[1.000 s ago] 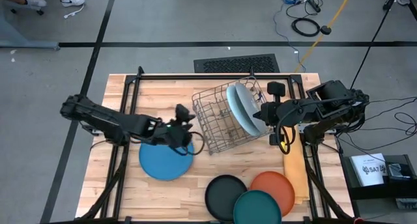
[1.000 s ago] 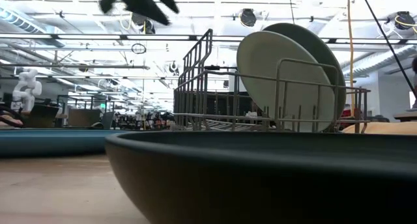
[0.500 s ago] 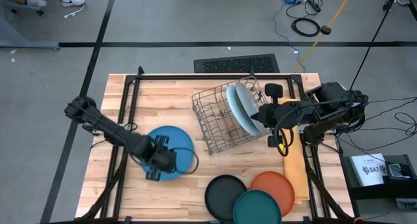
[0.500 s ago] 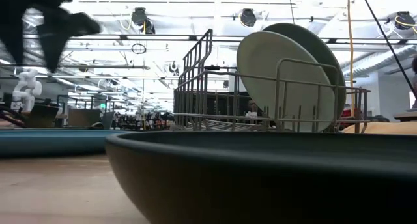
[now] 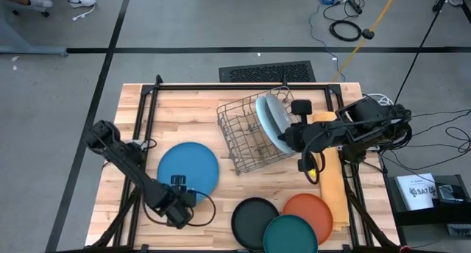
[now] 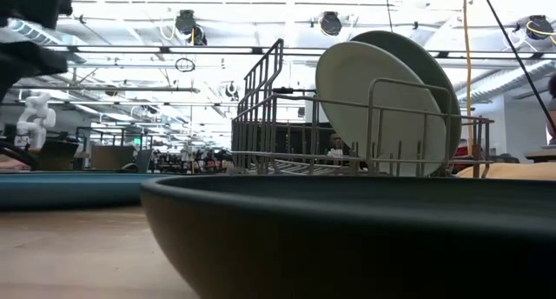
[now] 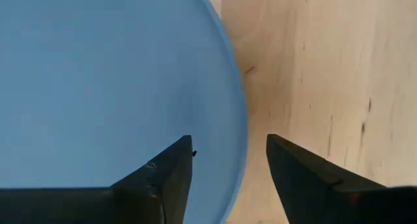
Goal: Sort dishes
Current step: Put the blue plate into the dish rack
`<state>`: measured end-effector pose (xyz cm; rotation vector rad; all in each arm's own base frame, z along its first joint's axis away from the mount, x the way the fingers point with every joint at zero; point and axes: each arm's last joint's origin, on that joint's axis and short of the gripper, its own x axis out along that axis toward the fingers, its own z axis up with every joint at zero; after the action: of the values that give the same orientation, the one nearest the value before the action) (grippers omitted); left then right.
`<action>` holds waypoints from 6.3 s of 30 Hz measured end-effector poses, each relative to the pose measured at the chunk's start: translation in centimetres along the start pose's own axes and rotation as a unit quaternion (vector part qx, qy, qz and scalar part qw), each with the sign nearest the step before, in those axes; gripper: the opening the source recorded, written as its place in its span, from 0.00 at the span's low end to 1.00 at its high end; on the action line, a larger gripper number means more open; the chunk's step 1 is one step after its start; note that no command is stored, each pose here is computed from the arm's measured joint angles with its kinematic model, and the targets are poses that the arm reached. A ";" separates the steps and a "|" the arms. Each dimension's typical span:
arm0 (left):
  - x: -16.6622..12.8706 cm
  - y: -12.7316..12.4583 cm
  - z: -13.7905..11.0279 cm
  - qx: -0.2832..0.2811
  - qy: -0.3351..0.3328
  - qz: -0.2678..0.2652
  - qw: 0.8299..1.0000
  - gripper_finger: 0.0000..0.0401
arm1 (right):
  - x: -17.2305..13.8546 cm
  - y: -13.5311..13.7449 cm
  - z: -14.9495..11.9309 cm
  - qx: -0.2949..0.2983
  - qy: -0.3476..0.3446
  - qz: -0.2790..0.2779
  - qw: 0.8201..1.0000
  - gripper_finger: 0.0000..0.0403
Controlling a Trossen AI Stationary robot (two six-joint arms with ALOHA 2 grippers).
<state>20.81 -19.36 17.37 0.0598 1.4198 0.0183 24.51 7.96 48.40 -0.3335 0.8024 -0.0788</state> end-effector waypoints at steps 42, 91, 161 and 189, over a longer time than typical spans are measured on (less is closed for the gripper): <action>-11.0 1.4 1.1 0.017 -0.108 -0.019 0.994 0.00 | 0.4 0.2 0.4 -0.012 -0.008 -0.001 1.000 0.00; -10.4 12.5 13.0 -0.402 -0.762 -0.174 0.477 0.00 | -0.9 0.9 -0.1 -0.042 -0.009 -0.024 0.999 0.00; -3.8 15.9 19.9 -0.506 -0.672 -0.240 0.484 0.00 | -1.7 1.4 -0.3 -0.056 -0.022 -0.039 0.997 0.00; -4.3 19.4 22.4 -0.473 -0.660 -0.268 0.518 0.46 | -1.3 0.7 -0.3 -0.048 -0.015 -0.049 0.998 0.00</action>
<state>42.74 -0.87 25.98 -1.0858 -0.3368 0.1934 23.33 8.81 48.91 -0.4642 0.7617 -0.1264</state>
